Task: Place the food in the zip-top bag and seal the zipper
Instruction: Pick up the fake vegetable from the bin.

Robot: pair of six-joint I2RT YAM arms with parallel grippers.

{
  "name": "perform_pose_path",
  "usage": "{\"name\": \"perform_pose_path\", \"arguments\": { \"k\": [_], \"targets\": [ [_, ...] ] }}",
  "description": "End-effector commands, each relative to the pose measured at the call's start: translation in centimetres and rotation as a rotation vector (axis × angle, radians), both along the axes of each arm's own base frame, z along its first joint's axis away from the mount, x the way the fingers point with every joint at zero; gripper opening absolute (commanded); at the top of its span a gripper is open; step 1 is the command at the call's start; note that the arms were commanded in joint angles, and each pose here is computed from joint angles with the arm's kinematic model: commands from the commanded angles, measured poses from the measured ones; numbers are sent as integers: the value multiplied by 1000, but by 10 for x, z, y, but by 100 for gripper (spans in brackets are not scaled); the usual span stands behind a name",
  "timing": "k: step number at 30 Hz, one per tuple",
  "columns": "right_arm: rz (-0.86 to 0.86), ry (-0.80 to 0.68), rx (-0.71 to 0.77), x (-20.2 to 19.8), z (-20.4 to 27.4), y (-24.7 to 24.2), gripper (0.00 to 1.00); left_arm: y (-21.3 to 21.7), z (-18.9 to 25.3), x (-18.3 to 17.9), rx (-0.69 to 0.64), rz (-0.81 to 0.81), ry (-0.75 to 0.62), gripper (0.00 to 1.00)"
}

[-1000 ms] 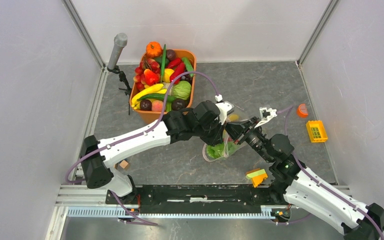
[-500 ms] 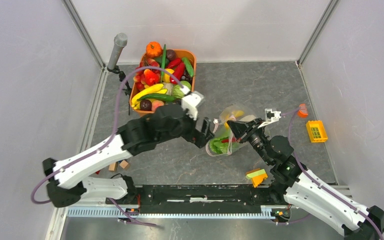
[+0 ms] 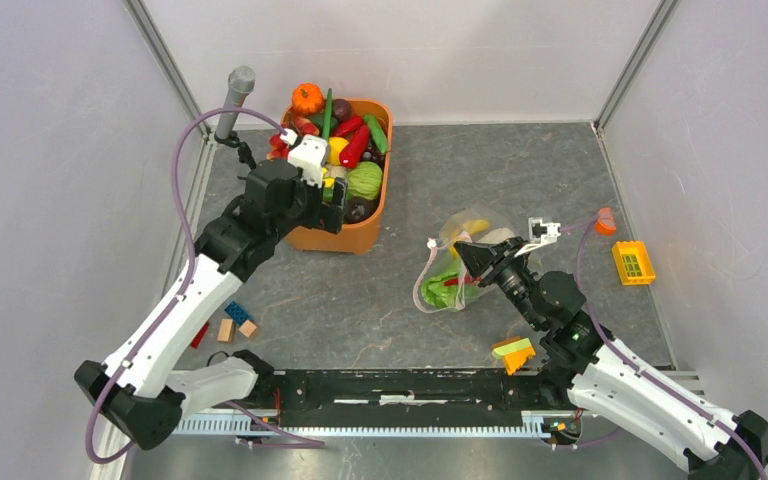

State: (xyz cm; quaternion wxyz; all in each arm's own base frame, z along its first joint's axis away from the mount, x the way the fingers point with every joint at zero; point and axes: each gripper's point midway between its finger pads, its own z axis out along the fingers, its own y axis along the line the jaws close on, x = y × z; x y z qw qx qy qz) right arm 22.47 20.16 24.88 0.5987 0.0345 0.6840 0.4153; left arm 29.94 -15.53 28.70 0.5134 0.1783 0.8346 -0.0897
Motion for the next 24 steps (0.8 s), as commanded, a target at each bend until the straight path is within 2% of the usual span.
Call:
{"name": "perform_pose_path", "arguments": {
  "k": [1, 5, 8, 10, 16, 24],
  "targets": [
    [7, -40, 24, 0, 15, 2, 2, 7, 7, 15, 133, -165, 6, 100],
    [19, -45, 24, -2, 15, 4, 2, 21, -12, 33, 174, -286, 95, 100],
    [22, -51, 20, -2, 17, 3, 2, 34, -24, 46, 225, -303, 146, 100],
    [19, -56, 14, -3, 18, 2, 2, 36, -30, 52, 226, -363, 156, 100],
    [-4, -63, 1, -1, 20, -3, 3, 44, -32, 76, 241, -387, 159, 96],
    [-18, -61, -13, 1, 18, -4, 3, 48, -53, 59, 307, -508, 259, 88]
  ]
}}
